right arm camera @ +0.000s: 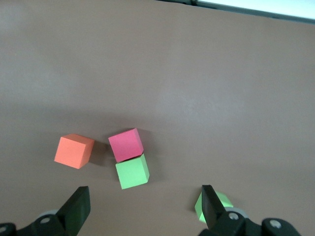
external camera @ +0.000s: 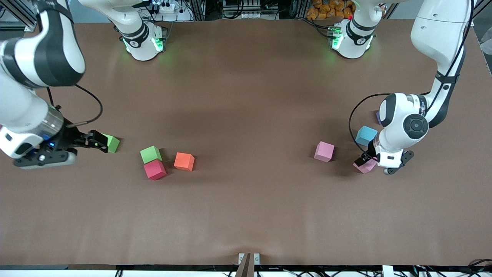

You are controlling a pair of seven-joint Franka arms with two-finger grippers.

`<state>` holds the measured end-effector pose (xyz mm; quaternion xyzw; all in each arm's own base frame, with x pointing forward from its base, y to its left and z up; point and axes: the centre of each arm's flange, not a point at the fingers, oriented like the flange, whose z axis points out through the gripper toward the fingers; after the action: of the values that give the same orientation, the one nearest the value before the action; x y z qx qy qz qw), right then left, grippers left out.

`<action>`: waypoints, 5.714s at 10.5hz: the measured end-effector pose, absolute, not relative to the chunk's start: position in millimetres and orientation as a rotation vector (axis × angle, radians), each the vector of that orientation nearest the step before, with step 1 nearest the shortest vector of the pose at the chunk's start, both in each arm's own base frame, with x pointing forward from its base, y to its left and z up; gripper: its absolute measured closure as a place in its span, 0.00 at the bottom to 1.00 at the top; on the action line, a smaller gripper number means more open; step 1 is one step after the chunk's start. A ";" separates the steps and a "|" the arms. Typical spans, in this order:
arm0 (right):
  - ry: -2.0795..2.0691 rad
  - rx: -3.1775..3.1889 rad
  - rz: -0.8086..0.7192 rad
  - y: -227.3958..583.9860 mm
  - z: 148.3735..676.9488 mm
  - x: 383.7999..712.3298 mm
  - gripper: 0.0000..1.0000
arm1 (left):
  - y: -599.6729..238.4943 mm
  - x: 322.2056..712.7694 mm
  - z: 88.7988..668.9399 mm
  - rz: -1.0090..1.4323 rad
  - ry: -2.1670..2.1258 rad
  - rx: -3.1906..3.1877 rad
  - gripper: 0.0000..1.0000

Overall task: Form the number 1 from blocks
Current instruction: 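Grasp the pink cube with the left gripper while the right gripper grasps magenta, then carry the pink cube to mid-table with the left gripper and release it, then carry the magenta cube beside the pink cube while the left gripper reaches pink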

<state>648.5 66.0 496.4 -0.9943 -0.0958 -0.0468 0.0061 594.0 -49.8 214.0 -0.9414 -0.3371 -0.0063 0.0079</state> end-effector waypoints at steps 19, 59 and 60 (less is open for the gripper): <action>-0.473 -3.060 -0.043 134.8 251.7 664.9 0.00 | -158.4 584.3 275.7 0.019 -0.599 -2.990 0.35; 0.265 -3.066 -0.194 368.3 314.6 565.6 0.38 | -365.4 536.0 287.5 -0.095 -0.310 -3.049 0.00; 0.269 -3.073 -0.171 386.3 305.7 545.6 0.38 | -338.9 552.5 286.1 -0.083 -0.250 -3.049 0.00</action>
<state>545.6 386.3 305.7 -0.9943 0.0870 -0.0553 0.0260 552.5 -338.9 286.1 -0.9955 -0.0817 -0.0272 0.0404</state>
